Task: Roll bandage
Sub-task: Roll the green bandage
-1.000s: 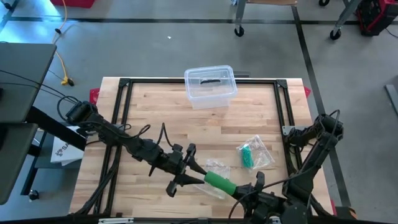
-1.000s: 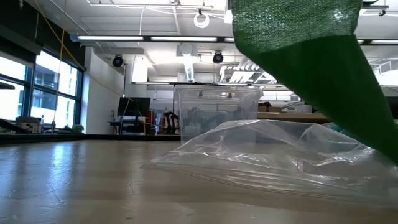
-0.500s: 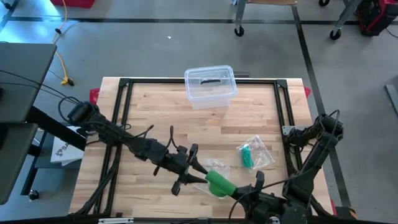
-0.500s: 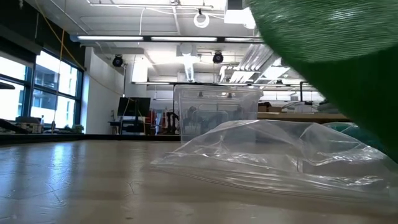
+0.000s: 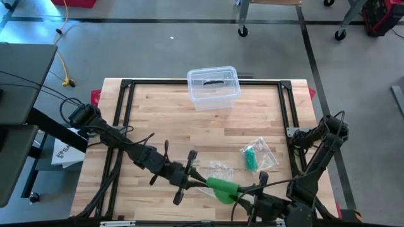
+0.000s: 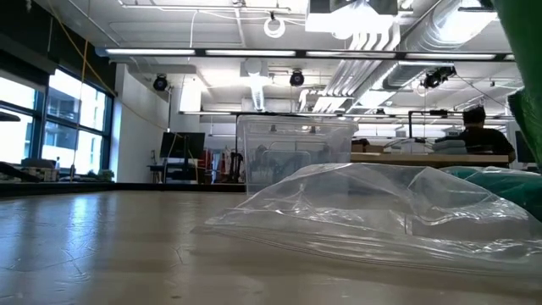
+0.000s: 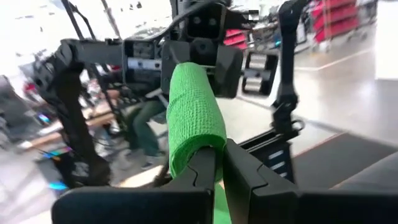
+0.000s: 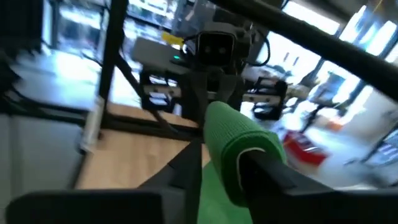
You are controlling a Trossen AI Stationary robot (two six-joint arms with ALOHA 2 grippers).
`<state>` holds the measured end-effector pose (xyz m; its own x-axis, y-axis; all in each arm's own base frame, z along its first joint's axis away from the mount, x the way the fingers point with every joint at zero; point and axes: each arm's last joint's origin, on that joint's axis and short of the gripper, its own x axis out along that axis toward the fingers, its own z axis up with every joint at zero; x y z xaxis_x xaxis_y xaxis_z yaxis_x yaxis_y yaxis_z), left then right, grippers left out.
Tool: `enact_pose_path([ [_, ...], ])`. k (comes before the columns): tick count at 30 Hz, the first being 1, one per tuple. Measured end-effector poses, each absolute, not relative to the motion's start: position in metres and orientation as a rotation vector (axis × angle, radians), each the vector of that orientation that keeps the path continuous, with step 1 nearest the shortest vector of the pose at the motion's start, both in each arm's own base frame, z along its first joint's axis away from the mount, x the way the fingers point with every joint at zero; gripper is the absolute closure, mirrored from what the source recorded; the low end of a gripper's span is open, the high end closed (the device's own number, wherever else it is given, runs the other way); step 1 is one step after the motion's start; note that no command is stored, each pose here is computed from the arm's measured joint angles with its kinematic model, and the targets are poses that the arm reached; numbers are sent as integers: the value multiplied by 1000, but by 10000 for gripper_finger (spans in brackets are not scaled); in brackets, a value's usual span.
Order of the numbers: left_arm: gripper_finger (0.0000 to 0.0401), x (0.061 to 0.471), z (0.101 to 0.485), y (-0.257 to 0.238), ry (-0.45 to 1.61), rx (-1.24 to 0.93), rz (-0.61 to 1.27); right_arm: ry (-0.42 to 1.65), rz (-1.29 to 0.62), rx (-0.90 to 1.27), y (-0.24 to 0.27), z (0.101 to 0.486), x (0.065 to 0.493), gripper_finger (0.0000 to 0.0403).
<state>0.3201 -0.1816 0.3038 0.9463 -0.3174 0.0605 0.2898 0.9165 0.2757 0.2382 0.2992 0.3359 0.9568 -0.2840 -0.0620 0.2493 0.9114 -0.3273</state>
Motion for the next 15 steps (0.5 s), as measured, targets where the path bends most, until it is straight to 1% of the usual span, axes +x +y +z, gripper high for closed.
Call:
enact_pose_path([
  [4, 395, 316, 304, -188, -119, 378, -287, 86, -169, -136, 298, 344, 235, 277],
  [8, 395, 314, 304, -191, -118, 463, -235, 85, -68, 20, 296, 350, 232, 249],
  [11, 395, 313, 303, -193, -111, 533, -204, 126, -9, 93, 292, 352, 228, 234],
  [15, 395, 311, 302, -195, -100, 614, -182, 214, -3, 176, 283, 351, 219, 225],
])
